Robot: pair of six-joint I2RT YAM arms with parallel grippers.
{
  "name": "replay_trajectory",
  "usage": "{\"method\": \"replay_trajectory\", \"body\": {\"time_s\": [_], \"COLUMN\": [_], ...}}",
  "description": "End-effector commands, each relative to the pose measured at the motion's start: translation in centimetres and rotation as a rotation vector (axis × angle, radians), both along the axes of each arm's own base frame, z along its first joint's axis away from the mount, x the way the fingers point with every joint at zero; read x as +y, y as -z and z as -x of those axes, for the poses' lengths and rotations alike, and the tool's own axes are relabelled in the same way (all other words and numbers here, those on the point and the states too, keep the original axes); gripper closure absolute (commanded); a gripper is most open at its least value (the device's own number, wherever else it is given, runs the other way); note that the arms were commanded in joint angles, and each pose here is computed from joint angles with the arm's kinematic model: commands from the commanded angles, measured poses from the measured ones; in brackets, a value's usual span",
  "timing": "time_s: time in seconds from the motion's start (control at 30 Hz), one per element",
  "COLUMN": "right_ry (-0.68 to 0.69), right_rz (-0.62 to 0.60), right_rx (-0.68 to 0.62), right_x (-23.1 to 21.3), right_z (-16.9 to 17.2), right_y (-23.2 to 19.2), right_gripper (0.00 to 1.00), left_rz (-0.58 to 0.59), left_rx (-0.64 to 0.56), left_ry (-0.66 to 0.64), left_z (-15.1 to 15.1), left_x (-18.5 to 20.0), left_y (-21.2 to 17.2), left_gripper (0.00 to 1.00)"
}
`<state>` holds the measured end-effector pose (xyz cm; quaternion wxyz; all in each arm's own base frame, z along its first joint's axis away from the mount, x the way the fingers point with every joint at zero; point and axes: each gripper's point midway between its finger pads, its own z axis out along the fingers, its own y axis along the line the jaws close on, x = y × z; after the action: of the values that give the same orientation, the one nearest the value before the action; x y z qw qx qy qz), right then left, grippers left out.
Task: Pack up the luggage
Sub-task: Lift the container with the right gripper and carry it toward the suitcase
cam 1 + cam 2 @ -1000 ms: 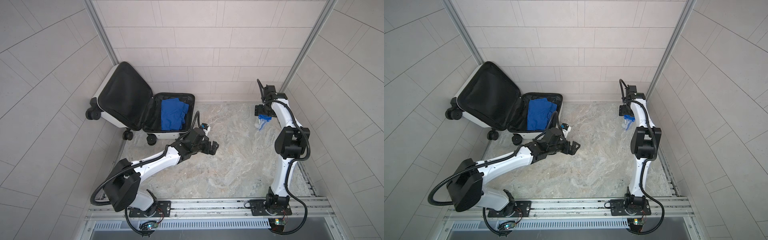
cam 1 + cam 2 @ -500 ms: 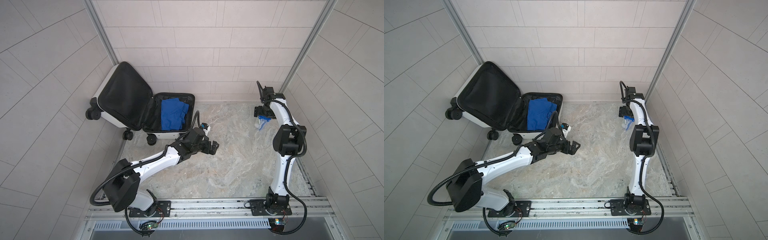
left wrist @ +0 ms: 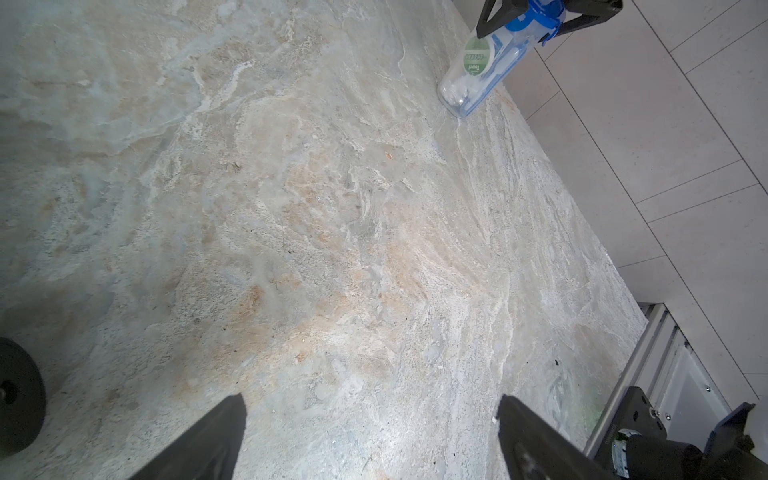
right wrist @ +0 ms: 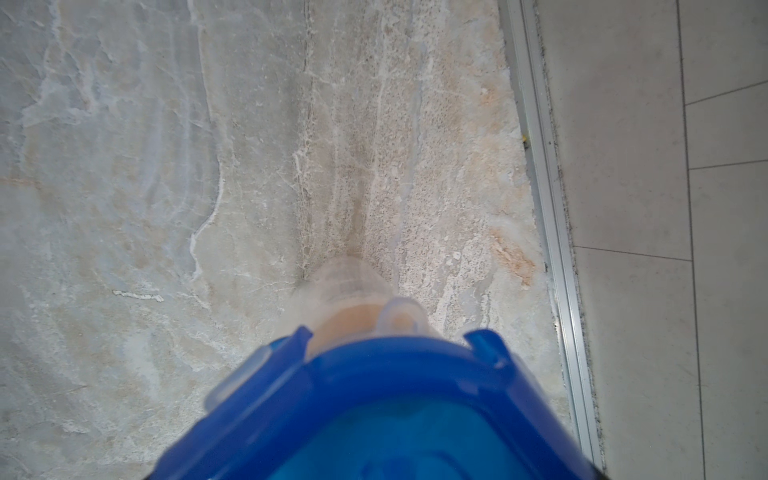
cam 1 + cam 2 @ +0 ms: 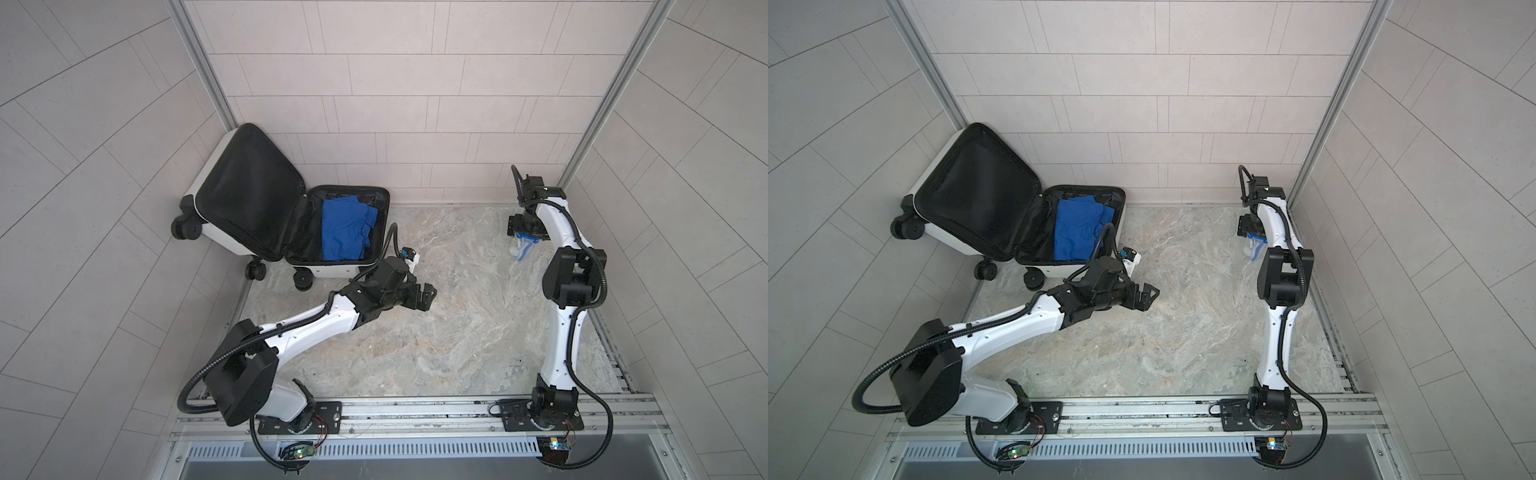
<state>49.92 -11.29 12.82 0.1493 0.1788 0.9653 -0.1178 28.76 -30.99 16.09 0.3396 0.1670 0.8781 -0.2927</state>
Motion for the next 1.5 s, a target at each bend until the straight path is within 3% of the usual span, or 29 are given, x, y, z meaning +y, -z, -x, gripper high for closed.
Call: {"method": "replay_trajectory", "body": {"time_s": [0.0,0.37,0.63,1.03,1.47], "right_ry": [0.016,-0.083,-0.278,-0.595,-0.715], "right_rz": [0.008,-0.046,-0.072,-0.179,-0.075], "right_rx": [0.0,-0.101,-0.125,-0.14,-0.083], "right_x": [-0.2,5.4,15.1,31.0,35.9], "right_z": [0.9,1.8,3.6,9.3,11.8], "right_y": [-1.4,-4.7,-5.2,-5.4,-2.6], "right_gripper": [0.09,0.16,0.2,0.21,0.19], "left_rz": [0.015,0.043,0.055,0.019,0.009], "left_rx": [-0.025,-0.027,-0.008,-0.01,-0.031], "left_ry": [-0.022,-0.063,-0.14,-0.365,-0.396], "left_z": [-0.3,-0.7,-1.7,-3.1,-2.5], "left_x": [0.5,1.1,3.3,11.1,12.6], "left_y": [-0.8,-0.9,-0.6,-0.6,-1.5], "left_gripper": [0.0,0.0,0.0,0.0,0.0]}}
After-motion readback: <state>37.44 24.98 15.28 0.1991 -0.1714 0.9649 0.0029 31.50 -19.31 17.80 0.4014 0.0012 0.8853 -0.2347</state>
